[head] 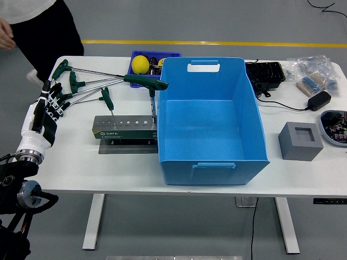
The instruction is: Lift tool from toolbox,place it in box,lift tool from toolbox,place it in box
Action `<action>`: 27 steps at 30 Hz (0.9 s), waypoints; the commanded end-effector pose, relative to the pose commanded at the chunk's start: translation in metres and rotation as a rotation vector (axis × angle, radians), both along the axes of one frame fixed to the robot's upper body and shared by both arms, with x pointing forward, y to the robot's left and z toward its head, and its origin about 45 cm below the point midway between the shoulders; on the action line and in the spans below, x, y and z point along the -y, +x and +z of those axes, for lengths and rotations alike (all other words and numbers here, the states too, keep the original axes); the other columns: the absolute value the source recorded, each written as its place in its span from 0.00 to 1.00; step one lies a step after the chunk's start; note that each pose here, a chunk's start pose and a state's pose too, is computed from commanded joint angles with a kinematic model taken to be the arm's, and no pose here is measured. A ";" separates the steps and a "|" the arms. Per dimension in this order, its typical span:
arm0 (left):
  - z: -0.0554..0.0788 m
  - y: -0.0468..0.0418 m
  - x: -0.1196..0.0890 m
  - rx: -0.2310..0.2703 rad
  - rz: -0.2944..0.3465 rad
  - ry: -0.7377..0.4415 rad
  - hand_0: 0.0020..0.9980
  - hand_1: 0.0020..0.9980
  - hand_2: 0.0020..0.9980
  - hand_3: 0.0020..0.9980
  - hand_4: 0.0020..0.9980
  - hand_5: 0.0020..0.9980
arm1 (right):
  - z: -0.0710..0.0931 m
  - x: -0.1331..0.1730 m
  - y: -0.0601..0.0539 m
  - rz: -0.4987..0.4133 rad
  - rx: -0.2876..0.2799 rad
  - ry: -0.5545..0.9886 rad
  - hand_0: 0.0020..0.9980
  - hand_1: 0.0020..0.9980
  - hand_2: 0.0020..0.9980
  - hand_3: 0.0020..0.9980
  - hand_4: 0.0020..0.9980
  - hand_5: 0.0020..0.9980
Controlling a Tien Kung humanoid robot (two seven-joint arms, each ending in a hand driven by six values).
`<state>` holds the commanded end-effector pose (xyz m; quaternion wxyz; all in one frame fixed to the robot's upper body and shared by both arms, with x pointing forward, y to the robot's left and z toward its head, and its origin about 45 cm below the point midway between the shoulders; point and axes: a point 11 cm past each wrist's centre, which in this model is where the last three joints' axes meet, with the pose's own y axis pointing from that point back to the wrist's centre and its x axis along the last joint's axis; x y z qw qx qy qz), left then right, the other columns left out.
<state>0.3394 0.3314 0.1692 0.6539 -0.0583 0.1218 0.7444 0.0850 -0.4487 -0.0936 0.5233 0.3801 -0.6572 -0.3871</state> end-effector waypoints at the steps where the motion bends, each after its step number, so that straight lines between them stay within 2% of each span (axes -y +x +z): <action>1: 0.000 -0.0001 0.000 0.000 0.000 0.000 0.86 0.90 0.95 0.82 0.93 0.79 | 0.000 0.000 0.000 0.000 -0.001 0.000 0.70 0.70 0.75 0.60 0.83 0.73; 4: 0.000 -0.0002 0.000 -0.001 0.002 -0.001 0.86 0.90 0.95 0.82 0.93 0.79 | 0.000 0.000 -0.001 0.001 -0.002 0.000 0.70 0.70 0.75 0.60 0.83 0.73; 5: -0.001 -0.0002 0.000 -0.001 0.002 -0.001 0.86 0.90 0.95 0.87 0.93 0.79 | 0.000 0.000 -0.001 0.001 -0.002 0.000 0.70 0.70 0.75 0.60 0.83 0.73; 11: -0.001 -0.0003 0.001 -0.002 0.003 -0.005 0.86 0.90 0.95 0.89 0.93 0.79 | 0.000 -0.001 -0.001 0.001 -0.003 0.001 0.70 0.70 0.75 0.60 0.83 0.73; 27: -0.001 0.0001 0.000 -0.003 0.013 -0.011 0.87 0.92 0.98 0.92 0.93 0.80 | 0.000 0.001 0.001 -0.004 0.004 0.001 0.70 0.70 0.75 0.61 0.83 0.73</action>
